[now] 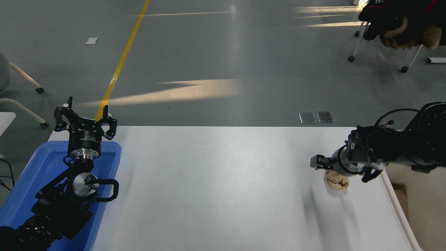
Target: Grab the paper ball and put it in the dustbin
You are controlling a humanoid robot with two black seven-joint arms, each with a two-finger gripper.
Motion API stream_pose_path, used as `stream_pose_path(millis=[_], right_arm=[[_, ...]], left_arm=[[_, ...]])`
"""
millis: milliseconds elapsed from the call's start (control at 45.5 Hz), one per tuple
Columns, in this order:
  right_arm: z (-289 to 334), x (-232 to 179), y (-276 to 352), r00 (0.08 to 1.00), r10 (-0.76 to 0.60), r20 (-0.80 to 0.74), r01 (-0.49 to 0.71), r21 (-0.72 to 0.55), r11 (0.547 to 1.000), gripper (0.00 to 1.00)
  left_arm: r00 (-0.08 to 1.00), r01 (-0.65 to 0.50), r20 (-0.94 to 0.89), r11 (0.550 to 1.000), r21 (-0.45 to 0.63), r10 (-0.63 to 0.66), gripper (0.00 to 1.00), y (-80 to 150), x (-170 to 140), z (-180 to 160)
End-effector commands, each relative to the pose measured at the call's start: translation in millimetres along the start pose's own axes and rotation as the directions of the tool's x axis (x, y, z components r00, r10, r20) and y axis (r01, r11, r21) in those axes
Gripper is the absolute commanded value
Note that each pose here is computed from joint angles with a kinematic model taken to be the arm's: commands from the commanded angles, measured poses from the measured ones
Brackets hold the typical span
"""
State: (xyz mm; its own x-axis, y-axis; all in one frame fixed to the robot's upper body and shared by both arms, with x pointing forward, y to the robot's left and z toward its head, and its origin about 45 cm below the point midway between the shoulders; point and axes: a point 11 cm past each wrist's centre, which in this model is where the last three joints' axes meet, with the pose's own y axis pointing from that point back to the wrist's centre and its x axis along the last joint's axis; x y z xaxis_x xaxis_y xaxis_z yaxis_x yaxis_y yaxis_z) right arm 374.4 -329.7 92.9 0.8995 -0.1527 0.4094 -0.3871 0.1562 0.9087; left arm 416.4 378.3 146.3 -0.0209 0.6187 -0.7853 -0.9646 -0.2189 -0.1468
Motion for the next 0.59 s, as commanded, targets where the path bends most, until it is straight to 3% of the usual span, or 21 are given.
stream_pose_path(millis=[0, 286, 571], right_arm=[[10.2, -14.5, -21.9, 0.995, 0.046, -0.089, -0.048, -0.024, 0.999, 0.97], [16.1, -16.4, -28.5, 0.989, 0.062, -0.132, -0.068, -0.038, 0.997, 0.94], [21.0, -23.2, -35.4, 0.984, 0.058, -0.167, -0.070, -0.067, 0.995, 0.35]], left_arm=[[1.000, 0.001, 0.000, 1.000, 0.001, -0.001, 0.99, -0.2, -0.4, -0.1], [1.000, 0.001, 0.000, 1.000, 0.001, -0.001, 0.99, -0.2, -0.4, -0.1], [1.000, 0.001, 0.000, 1.000, 0.001, -0.001, 0.99, -0.2, -0.4, -0.1]])
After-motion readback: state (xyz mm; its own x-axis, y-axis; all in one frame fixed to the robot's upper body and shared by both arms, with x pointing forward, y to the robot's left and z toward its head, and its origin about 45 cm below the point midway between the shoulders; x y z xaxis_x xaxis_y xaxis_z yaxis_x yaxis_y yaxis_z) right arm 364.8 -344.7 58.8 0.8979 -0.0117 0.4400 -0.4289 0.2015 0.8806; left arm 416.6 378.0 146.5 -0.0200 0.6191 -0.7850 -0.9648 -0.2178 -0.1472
